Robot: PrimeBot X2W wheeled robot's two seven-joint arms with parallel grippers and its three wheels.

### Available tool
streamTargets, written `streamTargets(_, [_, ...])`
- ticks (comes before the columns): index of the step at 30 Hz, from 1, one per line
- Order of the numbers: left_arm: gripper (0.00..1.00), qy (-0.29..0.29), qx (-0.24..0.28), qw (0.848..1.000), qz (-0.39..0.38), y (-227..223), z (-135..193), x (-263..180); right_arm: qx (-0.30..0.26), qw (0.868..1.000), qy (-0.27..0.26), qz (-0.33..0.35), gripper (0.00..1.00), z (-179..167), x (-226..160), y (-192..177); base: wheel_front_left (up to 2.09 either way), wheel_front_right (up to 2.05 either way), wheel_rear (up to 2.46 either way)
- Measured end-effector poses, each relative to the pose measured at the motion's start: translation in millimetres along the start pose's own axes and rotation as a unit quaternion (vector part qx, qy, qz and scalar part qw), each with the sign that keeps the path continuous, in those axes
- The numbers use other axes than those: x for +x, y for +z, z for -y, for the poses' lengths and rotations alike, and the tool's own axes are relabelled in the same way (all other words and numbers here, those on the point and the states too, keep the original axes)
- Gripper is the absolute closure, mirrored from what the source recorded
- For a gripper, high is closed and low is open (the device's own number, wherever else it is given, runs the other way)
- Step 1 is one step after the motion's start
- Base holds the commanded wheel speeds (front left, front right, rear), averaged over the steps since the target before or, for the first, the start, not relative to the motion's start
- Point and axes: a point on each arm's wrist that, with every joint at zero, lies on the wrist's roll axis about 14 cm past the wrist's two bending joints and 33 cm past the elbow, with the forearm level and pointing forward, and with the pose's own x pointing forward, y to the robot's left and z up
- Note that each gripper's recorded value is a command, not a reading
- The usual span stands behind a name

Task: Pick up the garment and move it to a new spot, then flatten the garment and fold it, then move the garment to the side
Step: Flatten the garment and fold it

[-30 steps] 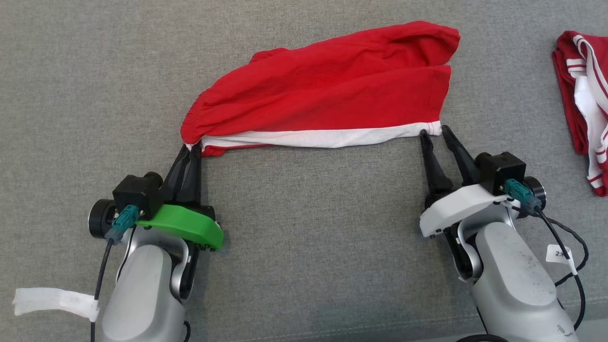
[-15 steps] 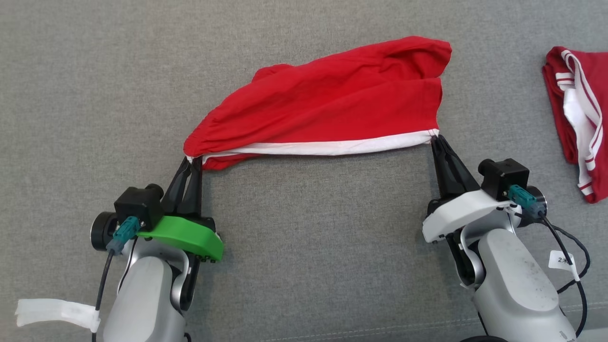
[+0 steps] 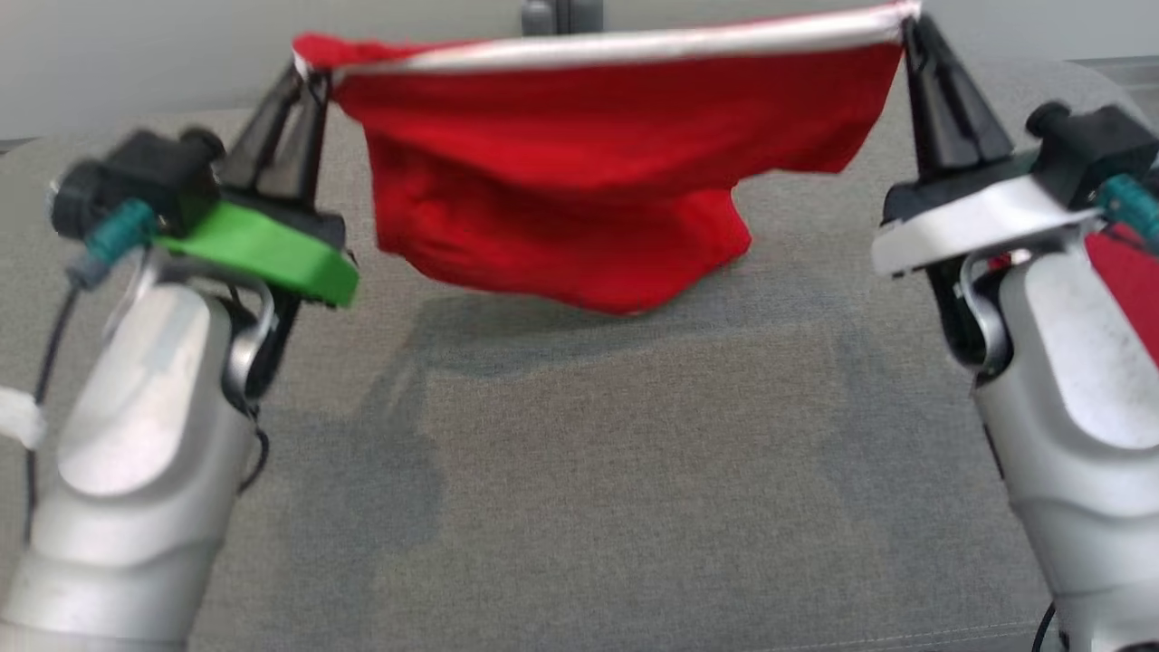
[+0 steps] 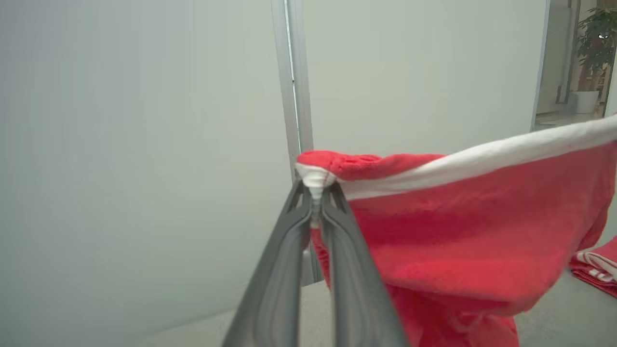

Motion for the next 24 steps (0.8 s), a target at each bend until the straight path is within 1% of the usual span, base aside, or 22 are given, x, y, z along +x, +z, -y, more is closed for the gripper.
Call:
streamTargets(1, [1.0,-0.005,0.016,1.0,0.015,19.1,-4.2,10.7,-0.011,1.0,0.004,0.018,1.0,2.4,10.0,14.5,0.0,0.0,0.0])
streamTargets(3, [1.0,-0.015,0.054,0.998,0.021,44.5,-12.8,29.5,-0.03,0.998,0.016,0.048,1.0,2.6,31.0,40.0,0.0,0.0,0.0])
streamTargets(5, [1.0,-0.016,0.061,0.998,0.031,63.9,-18.5,45.8,-0.053,0.996,0.03,0.066,1.0,1.0,51.4,59.5,0.0,0.0,0.0])
streamTargets(6, [1.0,-0.017,0.073,0.997,0.032,72.3,-21.9,54.2,-0.061,0.995,0.032,0.071,1.0,2.3,60.8,66.9,0.0,0.0,0.0])
streamTargets(8, [1.0,-0.017,0.092,0.995,0.042,94.1,-27.6,74.9,-0.079,0.993,0.034,0.08,1.0,8.3,79.9,80.6,0.0,0.0,0.0])
streamTargets(10, [1.0,-0.022,0.128,0.989,0.067,120.9,-28.7,96.8,-0.105,0.989,0.03,0.098,1.0,18.3,101.6,101.1,0.0,0.0,0.0])
streamTargets(12, [1.0,-0.021,0.149,0.985,0.089,133.9,-33.2,115.0,-0.114,0.987,0.019,0.115,1.0,29.4,121.4,113.1,0.0,0.0,0.0])
streamTargets(13, [1.0,-0.017,0.152,0.983,0.098,133.9,-37.5,122.3,-0.123,0.986,0.017,0.114,1.0,33.0,129.9,109.5,0.0,0.0,0.0])
streamTargets(15, [1.0,0.0,0.143,0.984,0.111,125.4,-50.2,136.0,-0.125,0.986,0.009,0.109,1.0,40.5,147.4,96.6,0.0,0.0,0.0])
streamTargets(17, [1.0,0.011,0.132,0.985,0.112,108.6,-61.2,150.3,-0.134,0.985,0.001,0.109,1.0,49.0,164.3,85.1,0.0,0.0,0.0])
streamTargets(19, [1.0,0.015,0.119,0.989,0.089,72.4,-68.6,159.9,-0.139,0.986,-0.004,0.096,1.0,56.3,175.4,59.9,0.0,0.0,0.0])
streamTargets(20, [1.0,0.017,0.11,0.991,0.071,48.9,-72.0,162.2,-0.139,0.987,-0.005,0.081,1.0,59.3,178.1,40.4,0.0,0.0,0.0])
streamTargets(22, [1.0,0.021,0.09,0.995,0.04,9.3,-77.2,163.8,-0.136,0.989,-0.004,0.051,1.0,62.0,180.1,3.2,0.0,0.0,0.0])
streamTargets(24, [1.0,0.024,0.073,0.997,0.01,-26.8,-81.4,161.5,-0.131,0.991,-0.001,0.032,1.0,62.5,180.7,-24.4,0.0,0.0,0.0])
